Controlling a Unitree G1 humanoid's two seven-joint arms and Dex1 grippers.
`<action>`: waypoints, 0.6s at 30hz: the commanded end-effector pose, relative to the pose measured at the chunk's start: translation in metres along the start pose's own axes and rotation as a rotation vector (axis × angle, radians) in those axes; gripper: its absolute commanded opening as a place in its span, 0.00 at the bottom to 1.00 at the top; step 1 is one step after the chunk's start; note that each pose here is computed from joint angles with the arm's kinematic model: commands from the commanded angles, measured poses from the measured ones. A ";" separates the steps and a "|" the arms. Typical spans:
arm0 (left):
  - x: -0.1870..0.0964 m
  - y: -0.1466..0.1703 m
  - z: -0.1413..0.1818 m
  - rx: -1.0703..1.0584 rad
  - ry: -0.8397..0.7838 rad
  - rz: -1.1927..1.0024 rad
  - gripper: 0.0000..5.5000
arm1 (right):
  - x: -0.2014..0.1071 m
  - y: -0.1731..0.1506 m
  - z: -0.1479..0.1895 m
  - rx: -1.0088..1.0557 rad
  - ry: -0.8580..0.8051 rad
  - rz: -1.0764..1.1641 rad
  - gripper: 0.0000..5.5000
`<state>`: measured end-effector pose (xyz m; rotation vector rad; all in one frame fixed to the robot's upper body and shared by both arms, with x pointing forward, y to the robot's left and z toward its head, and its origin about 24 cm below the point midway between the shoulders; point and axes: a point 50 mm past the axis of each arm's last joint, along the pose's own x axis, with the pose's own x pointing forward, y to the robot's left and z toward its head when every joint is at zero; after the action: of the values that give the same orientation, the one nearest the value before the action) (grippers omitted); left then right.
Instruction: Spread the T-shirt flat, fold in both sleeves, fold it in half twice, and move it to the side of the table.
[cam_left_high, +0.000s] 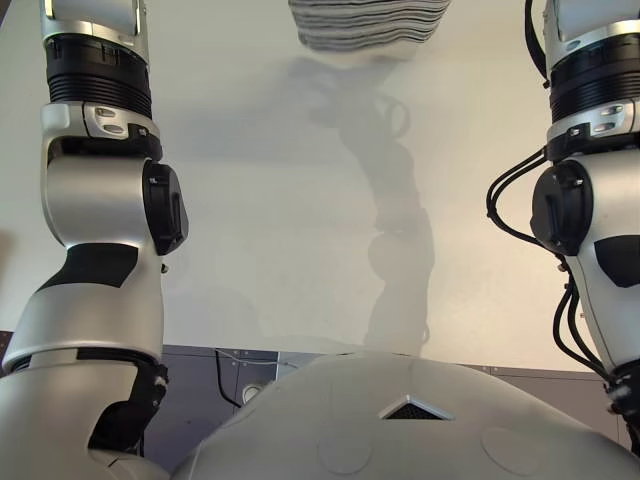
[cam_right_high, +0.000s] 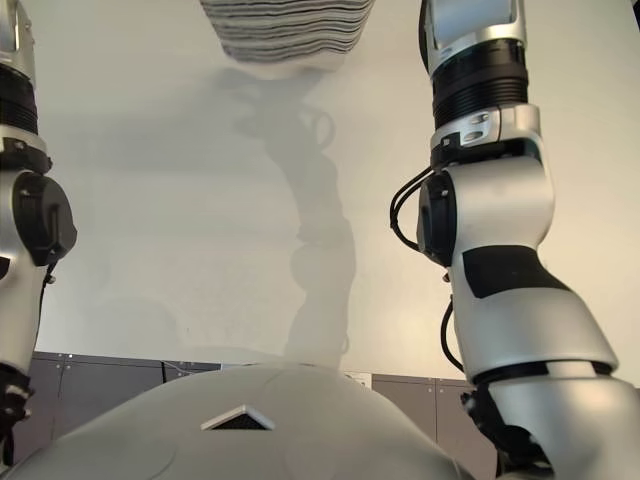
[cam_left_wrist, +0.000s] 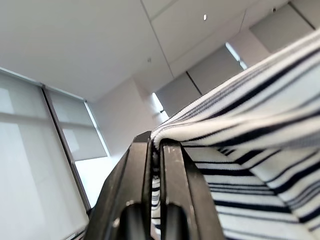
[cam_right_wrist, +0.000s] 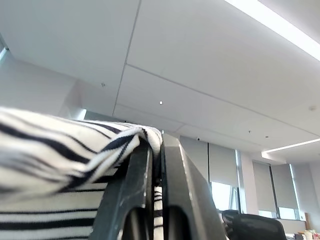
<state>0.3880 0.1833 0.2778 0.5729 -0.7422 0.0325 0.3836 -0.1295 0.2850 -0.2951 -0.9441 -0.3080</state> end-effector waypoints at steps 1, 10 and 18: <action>-0.036 -0.006 -0.013 -0.056 0.026 -0.149 0.02 | -0.025 -0.008 -0.016 -0.008 0.061 0.122 0.02; -0.234 -0.012 0.028 -0.523 0.383 -0.904 0.02 | -0.152 -0.104 0.021 0.572 0.509 1.005 0.02; -0.370 -0.009 0.052 -0.616 0.774 -1.466 0.02 | -0.320 -0.181 0.067 0.672 1.260 1.796 0.02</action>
<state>0.1165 0.2010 0.0854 0.2209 0.3338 -1.0964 0.1376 -0.2279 0.1009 -0.0576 0.3891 1.1262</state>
